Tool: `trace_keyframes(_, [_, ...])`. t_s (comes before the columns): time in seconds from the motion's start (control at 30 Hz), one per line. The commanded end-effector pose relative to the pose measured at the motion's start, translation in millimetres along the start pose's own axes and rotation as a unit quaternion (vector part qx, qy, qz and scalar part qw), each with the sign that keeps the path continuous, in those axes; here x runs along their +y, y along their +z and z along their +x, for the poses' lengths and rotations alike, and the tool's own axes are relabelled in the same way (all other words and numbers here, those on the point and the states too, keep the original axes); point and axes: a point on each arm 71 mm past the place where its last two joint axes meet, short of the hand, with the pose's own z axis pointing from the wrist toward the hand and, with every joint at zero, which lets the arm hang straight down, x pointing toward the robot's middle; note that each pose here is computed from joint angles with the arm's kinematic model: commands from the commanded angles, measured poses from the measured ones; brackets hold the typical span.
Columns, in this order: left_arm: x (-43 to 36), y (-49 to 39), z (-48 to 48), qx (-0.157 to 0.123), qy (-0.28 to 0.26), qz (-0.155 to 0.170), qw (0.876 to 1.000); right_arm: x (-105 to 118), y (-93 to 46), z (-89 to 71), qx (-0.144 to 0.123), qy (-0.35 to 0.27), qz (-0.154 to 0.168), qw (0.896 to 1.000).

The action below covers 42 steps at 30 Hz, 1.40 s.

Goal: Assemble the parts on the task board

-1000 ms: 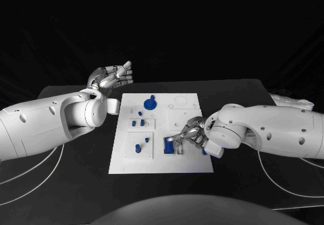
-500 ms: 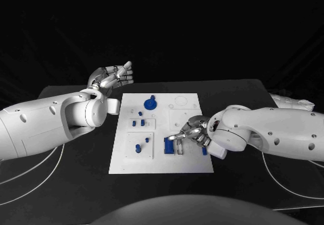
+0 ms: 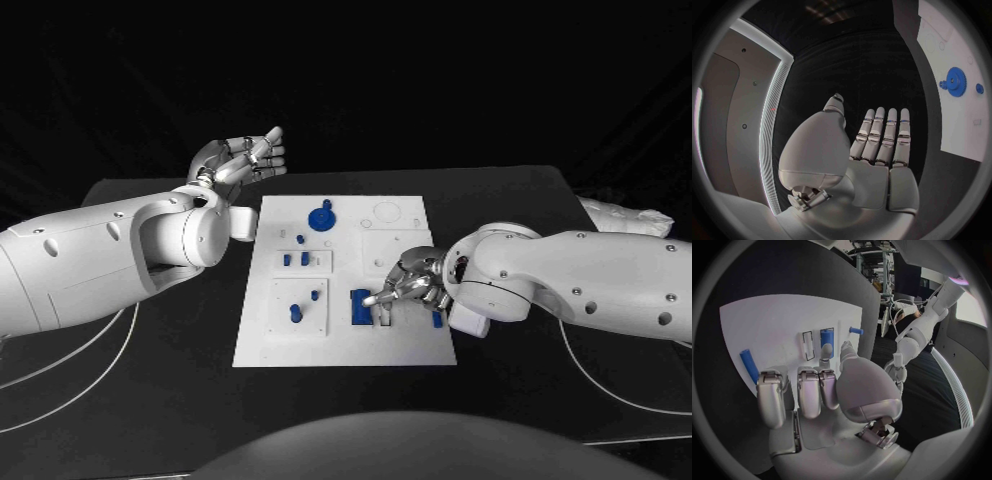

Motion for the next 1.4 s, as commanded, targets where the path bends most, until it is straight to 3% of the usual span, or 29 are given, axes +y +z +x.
trace_keyframes(0.03, [-0.6, 0.4, 3.0, 0.01, -0.006, 0.002, 1.0, -1.1, 2.4, 3.5, 0.013, -0.037, 0.009, 0.999])
trace_keyframes(0.67, [-0.6, 0.3, 3.1, 0.01, -0.006, 0.002, 1.0, 3.8, 16.5, 13.4, 0.026, -0.058, 0.013, 0.998])
trace_keyframes(1.4, [-0.7, 0.0, 2.7, 0.01, -0.006, 0.002, 1.0, 6.9, 19.2, 15.0, 0.022, -0.075, 0.017, 0.997])
